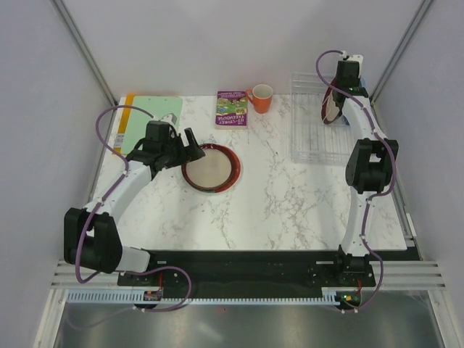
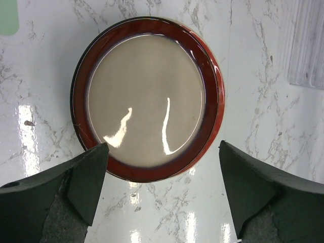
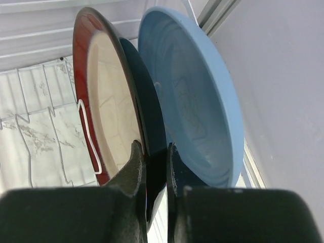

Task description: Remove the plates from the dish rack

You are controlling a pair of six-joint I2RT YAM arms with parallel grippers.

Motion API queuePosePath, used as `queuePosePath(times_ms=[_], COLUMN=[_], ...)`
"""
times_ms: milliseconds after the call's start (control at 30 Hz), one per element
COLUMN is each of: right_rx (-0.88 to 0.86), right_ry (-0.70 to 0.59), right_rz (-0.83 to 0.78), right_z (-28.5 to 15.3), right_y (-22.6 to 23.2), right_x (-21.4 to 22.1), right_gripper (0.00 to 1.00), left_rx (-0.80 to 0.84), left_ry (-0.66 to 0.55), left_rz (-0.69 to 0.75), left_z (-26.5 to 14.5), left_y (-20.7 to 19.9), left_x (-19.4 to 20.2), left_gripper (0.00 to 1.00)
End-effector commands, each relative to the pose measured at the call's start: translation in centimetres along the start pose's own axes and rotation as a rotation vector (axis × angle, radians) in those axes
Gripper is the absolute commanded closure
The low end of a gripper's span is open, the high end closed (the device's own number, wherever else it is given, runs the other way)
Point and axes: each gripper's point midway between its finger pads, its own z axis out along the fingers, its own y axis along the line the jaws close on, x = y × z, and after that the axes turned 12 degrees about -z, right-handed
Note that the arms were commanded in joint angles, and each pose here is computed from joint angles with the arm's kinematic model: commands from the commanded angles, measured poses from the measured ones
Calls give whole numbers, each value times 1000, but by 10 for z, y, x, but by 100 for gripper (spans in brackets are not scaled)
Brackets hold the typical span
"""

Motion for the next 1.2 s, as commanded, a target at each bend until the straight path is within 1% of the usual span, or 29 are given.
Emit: queuePosePath(times_ms=[0, 33, 67, 167, 300, 500, 600, 667, 700, 767, 800, 833, 900, 933, 967, 1000, 1033, 1067, 1100, 1167], right_rx=[171, 193, 250, 325, 396, 459, 450, 399, 382, 326, 305, 249, 171, 118, -1, -60, -140, -255, -331, -437], right_ry=[-114, -131, -147, -190, -211, -217, -255, -282, -301, -321, -337, -339, -362, -356, -382, -391, -394, -410, -406, -404], right_rz=[32, 12, -6, 13, -23, -20, 6, 20, 40, 49, 58, 32, 66, 60, 92, 123, 126, 133, 184, 221], right_z=[-43, -59, -69, -93, -116, -139, -164, -178, -192, -207, -221, -229, -251, -257, -266, -278, -286, -296, -307, -321], right_y=[-43, -41, -47, -59, -64, -69, -78, -74, -79, -70, -73, -60, -53, -42, -25, -21, -8, 9, 17, 31], right_x=[-44, -52, -59, -69, -78, -85, -95, -100, -102, -103, -104, -102, -100, -95, -97, -91, -87, -86, -78, -72], right_gripper=[100, 100, 100, 100, 100, 100, 100, 100, 100, 100, 100, 100, 100, 100, 100, 100, 100, 100, 100, 100], left_rx=[67, 71, 73, 86, 94, 97, 114, 126, 132, 165, 183, 193, 228, 238, 275, 299, 335, 366, 377, 425], left_ry=[-15, -14, -12, -4, -1, -2, -1, -1, -4, 1, -7, -10, -20, -16, -5, 3, -1, 20, 28, 19], left_rz=[15, 12, 6, 6, 8, 13, 12, 13, 15, 12, 15, 11, 15, 5, 8, 7, 1, 0, -7, -16], left_z=[-3, -4, -4, -5, -9, -12, -14, -16, -17, -19, -20, -21, -24, -24, -25, -26, -26, -27, -26, -27], left_y=[-14, -14, -15, -18, -19, -18, -22, -26, -27, -33, -36, -38, -44, -46, -52, -56, -62, -67, -67, -75], left_x=[-4, -4, -3, 0, 3, 6, 5, 4, 3, 5, 4, 3, 1, 3, 4, 6, 5, 9, 12, 10], left_gripper=[5, 5, 5, 6, 7, 7, 7, 6, 4, 0, 0, 0, 0, 0, 0, 0, 0, 0, 0, 0])
